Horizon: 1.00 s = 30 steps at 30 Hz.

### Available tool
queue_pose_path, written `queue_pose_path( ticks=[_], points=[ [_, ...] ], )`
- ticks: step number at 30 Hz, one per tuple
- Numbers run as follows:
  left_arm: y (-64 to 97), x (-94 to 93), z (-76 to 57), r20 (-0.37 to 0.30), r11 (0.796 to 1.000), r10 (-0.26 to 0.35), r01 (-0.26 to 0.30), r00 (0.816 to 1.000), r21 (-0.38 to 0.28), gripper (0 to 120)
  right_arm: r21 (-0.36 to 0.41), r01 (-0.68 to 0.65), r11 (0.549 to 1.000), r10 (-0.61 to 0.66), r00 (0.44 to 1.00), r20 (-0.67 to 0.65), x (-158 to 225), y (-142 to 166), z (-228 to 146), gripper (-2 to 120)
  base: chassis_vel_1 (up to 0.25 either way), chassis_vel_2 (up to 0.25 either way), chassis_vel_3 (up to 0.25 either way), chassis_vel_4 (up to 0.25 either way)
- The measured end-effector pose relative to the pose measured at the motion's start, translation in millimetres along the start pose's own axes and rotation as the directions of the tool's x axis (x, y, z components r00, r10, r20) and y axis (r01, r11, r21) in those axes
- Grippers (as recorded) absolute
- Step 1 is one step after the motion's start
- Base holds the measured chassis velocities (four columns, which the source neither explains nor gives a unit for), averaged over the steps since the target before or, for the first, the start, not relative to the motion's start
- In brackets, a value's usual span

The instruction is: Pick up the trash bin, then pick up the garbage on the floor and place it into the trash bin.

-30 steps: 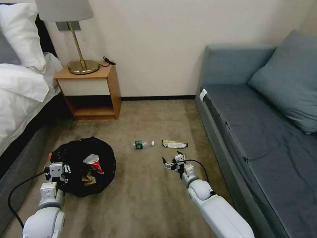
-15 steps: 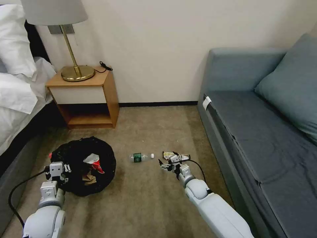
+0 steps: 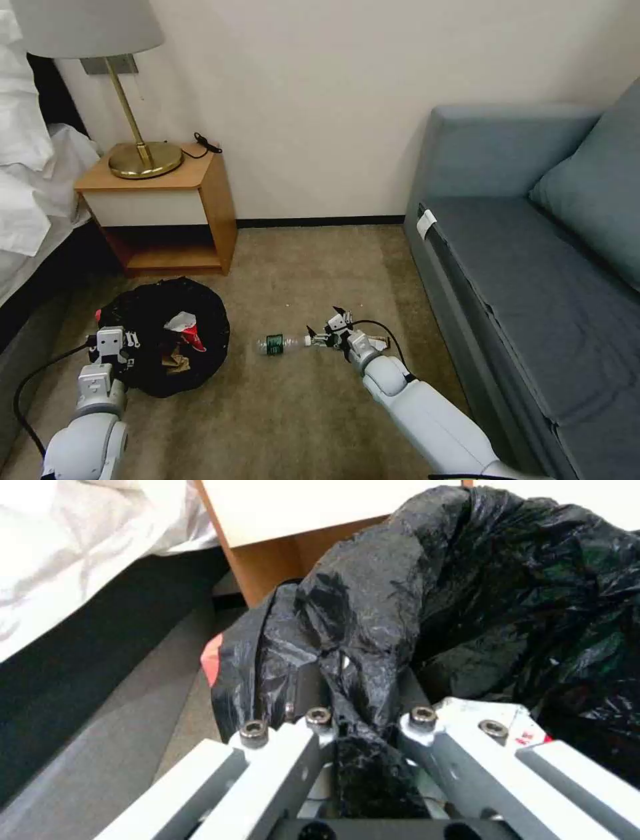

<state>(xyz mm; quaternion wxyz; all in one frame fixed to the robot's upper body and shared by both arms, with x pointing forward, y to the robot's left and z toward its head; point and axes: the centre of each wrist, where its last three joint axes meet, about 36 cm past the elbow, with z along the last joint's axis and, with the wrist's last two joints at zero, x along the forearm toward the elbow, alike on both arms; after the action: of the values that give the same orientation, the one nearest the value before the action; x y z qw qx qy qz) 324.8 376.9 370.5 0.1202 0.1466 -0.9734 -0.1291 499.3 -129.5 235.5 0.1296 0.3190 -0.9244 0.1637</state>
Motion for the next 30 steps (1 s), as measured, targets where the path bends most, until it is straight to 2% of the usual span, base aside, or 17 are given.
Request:
queue_pose_path(
  ticks=[8, 13, 19, 30],
  points=[
    [-2.7, 0.2, 2.2, -0.008, 1.0, 0.0, 0.0, 1.0, -0.001, 4, 0.1, 0.107, 0.989, -0.107, 0.994, -0.012, -25, -7, -18, 100, -0.059, 0.059, 0.079, -0.049],
    [-4.4, 3.0, 0.9, -0.006, 1.0, 0.001, -0.001, 1.0, 0.002, 4, 0.115, 0.183, 0.976, -0.181, 0.983, -0.025, -32, -3, -22, 100, 0.0, 0.0, 0.0, 0.0],
    [-5.6, 7.6, -1.2, -0.002, 1.0, -0.002, 0.002, 1.0, 0.006, 4, 0.164, 0.333, 0.928, -0.326, 0.943, -0.069, -44, 0, -27, 100, 0.0, 0.0, 0.0, 0.0],
    [-8.5, 11.7, 1.4, -0.008, 1.0, -0.004, 0.004, 1.0, 0.013, 4, 0.18, 0.485, 0.856, -0.456, 0.872, -0.178, -60, -2, -10, 100, 0.0, 0.0, 0.0, 0.0]
  ],
)
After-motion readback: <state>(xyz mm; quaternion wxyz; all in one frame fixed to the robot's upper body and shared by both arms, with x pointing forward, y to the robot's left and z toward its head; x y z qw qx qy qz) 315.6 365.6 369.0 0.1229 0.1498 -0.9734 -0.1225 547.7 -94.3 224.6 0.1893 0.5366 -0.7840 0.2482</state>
